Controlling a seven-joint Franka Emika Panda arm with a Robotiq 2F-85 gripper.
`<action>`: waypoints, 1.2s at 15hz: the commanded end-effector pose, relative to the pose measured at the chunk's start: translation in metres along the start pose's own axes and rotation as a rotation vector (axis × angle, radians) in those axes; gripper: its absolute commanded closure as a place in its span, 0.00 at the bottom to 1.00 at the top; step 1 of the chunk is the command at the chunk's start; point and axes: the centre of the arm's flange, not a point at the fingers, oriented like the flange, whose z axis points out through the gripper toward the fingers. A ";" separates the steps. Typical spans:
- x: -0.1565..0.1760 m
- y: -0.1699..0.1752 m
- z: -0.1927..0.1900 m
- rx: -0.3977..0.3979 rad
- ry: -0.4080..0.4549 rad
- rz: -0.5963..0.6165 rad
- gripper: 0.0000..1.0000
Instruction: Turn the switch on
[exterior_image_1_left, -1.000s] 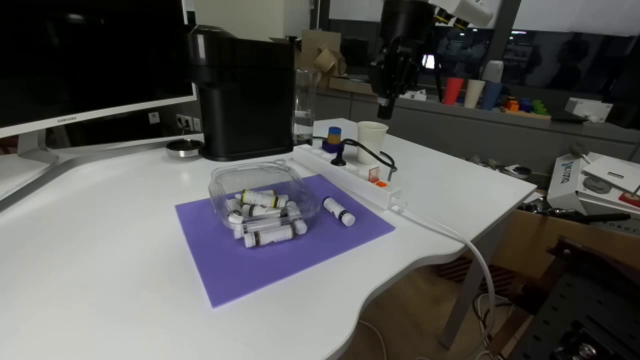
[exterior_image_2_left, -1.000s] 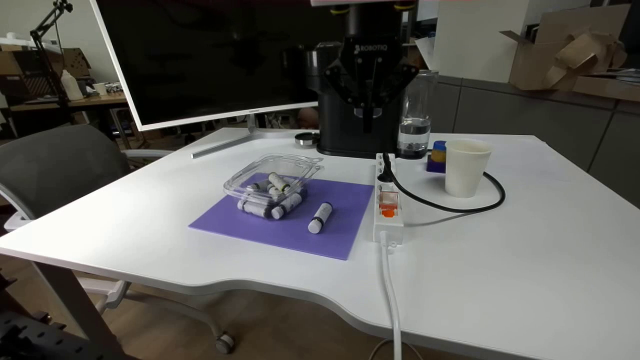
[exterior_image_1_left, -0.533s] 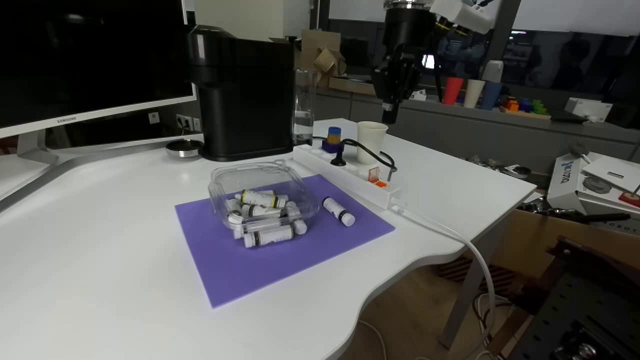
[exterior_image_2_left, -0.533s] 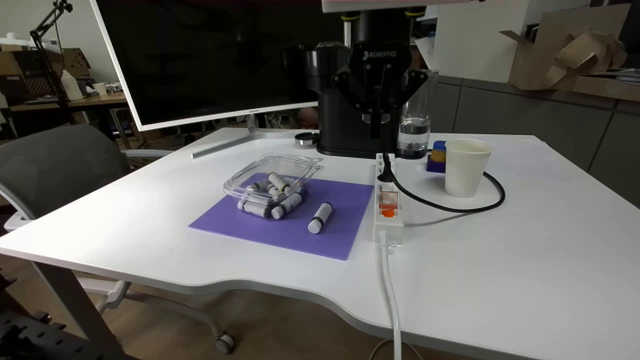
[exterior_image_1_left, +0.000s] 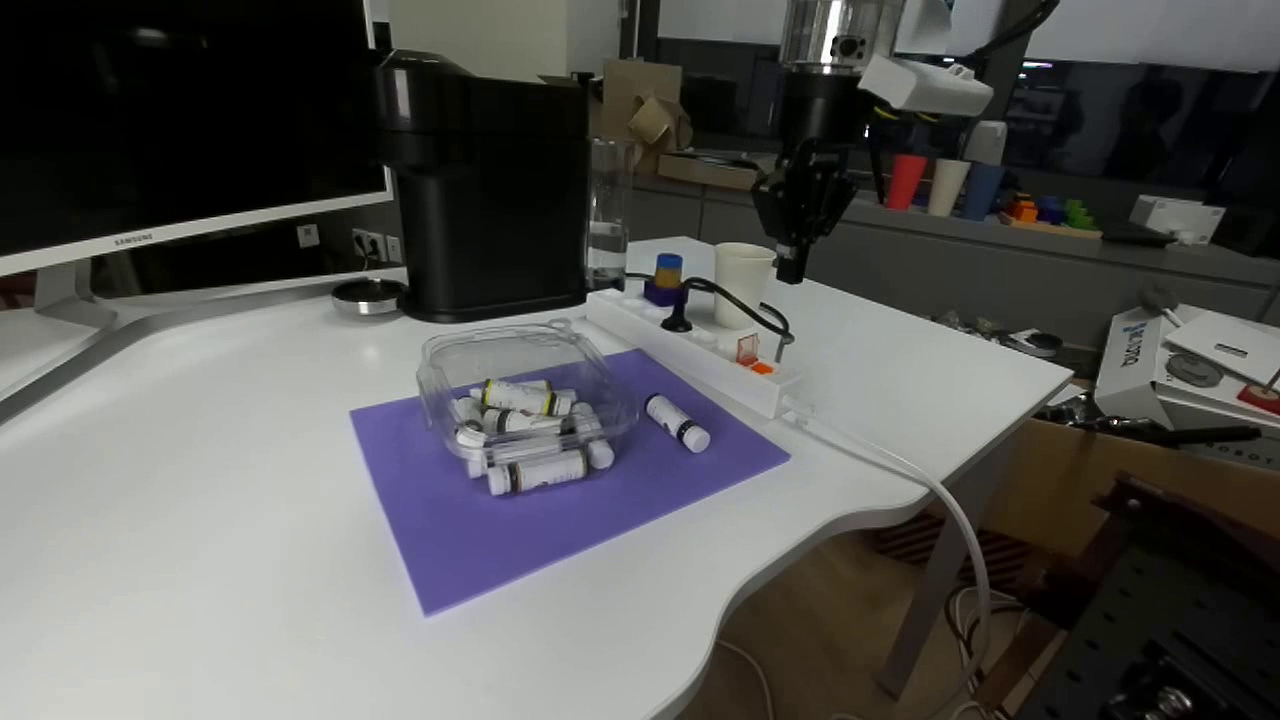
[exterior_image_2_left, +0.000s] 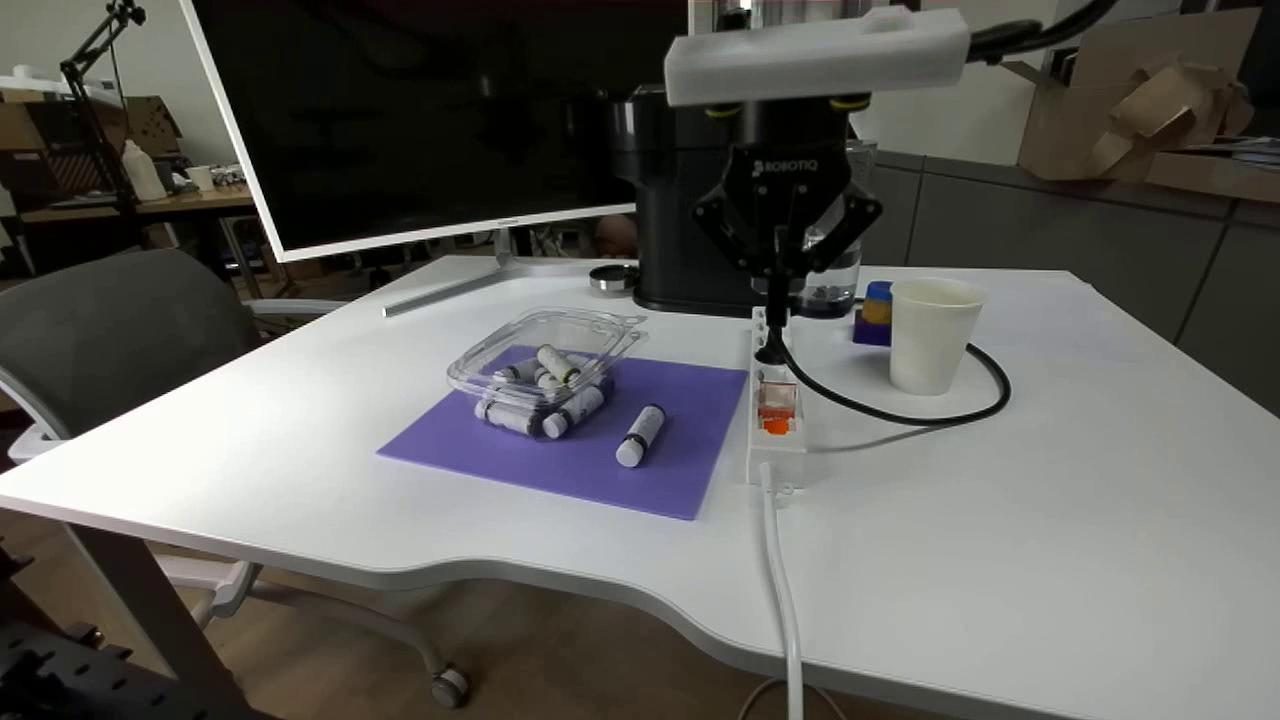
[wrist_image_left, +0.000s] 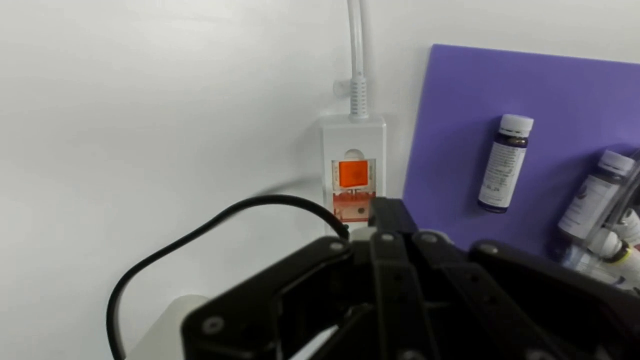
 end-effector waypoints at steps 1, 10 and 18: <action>0.007 0.009 0.026 -0.021 -0.016 0.014 1.00; 0.026 0.013 0.069 -0.042 -0.076 -0.103 1.00; 0.038 0.012 0.091 -0.058 -0.106 -0.160 1.00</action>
